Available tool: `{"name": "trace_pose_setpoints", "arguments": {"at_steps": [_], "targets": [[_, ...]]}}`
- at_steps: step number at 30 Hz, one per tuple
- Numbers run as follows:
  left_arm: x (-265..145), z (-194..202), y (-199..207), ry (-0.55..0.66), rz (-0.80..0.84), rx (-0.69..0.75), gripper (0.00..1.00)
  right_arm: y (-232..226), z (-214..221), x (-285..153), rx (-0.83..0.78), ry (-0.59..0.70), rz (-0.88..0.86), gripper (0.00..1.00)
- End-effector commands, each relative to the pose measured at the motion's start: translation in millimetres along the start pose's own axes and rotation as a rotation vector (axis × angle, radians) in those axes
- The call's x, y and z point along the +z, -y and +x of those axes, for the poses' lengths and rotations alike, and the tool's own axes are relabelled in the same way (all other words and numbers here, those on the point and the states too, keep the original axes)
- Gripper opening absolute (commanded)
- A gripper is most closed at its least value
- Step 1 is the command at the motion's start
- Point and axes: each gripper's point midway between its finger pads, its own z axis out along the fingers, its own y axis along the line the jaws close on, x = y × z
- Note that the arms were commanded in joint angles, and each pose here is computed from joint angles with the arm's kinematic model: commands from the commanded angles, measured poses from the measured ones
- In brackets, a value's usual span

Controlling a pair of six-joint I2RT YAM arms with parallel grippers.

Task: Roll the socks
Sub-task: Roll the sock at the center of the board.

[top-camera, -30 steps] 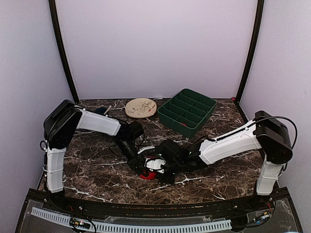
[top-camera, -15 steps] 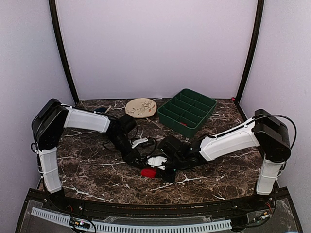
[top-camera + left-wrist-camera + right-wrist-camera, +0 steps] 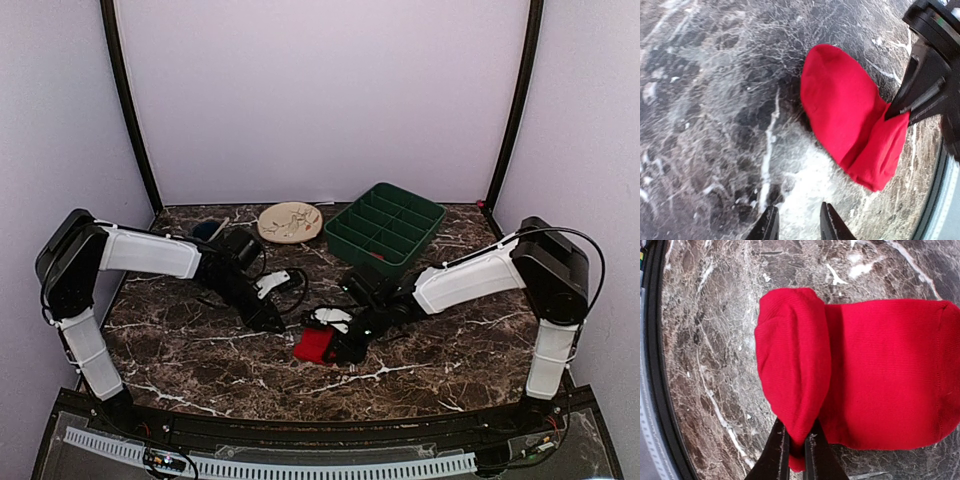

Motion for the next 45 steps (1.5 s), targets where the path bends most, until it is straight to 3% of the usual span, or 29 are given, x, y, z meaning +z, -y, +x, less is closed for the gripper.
{"name": "trace_pose_setpoints", "arguments": {"at_steps": [1, 12, 29, 34, 45], "targets": [[-21, -18, -3, 0.126, -0.089, 0.054, 0.30, -5, 4, -1, 0.112, -0.013, -0.142, 0.06], [-35, -22, 42, 0.264, -0.031, 0.285, 0.36, -10, 11, -1, 0.284, -0.054, -0.367, 0.06], [-7, -6, 99, 0.199, 0.070, 0.558, 0.37, -12, 16, -6, 0.403, -0.068, -0.467, 0.06], [7, 1, 101, 0.132, 0.099, 0.584, 0.37, -12, 8, -8, 0.397, -0.058, -0.482, 0.06], [30, -11, 97, 0.112, 0.089, 0.632, 0.38, -13, 9, -9, 0.397, -0.062, -0.488, 0.06]]}}
